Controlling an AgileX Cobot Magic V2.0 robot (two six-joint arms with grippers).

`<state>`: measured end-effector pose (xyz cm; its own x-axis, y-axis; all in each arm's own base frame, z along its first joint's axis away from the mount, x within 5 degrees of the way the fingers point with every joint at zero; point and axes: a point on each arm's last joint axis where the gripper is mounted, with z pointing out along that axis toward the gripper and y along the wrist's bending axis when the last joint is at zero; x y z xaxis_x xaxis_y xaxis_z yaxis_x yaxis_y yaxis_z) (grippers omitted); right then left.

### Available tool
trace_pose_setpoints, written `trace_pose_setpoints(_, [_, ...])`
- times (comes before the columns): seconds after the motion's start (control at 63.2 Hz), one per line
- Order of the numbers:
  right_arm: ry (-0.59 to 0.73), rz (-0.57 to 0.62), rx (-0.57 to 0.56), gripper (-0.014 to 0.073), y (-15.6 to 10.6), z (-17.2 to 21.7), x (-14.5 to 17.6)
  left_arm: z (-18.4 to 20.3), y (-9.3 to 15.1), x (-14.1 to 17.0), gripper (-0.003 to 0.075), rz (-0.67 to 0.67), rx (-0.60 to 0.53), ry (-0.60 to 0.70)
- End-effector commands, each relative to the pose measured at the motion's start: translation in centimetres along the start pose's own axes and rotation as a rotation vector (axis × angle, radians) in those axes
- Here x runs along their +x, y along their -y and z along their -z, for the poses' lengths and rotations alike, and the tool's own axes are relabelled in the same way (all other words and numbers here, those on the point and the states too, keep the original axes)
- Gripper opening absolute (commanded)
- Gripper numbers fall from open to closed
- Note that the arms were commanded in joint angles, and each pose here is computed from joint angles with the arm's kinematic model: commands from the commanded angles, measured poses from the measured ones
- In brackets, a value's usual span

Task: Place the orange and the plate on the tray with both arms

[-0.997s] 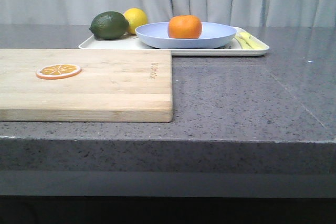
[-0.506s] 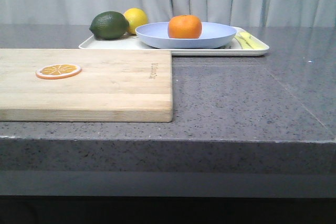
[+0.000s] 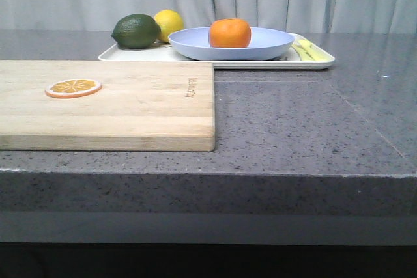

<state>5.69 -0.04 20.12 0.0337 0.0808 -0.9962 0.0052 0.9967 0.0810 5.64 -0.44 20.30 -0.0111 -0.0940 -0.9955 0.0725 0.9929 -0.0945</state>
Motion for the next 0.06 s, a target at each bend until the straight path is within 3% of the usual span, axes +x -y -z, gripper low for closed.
trace_pose_setpoints(0.0, [0.134, 0.015, -0.003, -0.0117, -0.10, 0.33, -1.75, 0.06, -0.08, 0.00, -0.0020, 0.018, -0.001, 0.080])
trace_pose_setpoints(0.047, [0.134, 0.015, -0.003, -0.0117, -0.10, 0.33, -1.75, 0.06, -0.08, 0.00, -0.0020, 0.018, -0.001, 0.080])
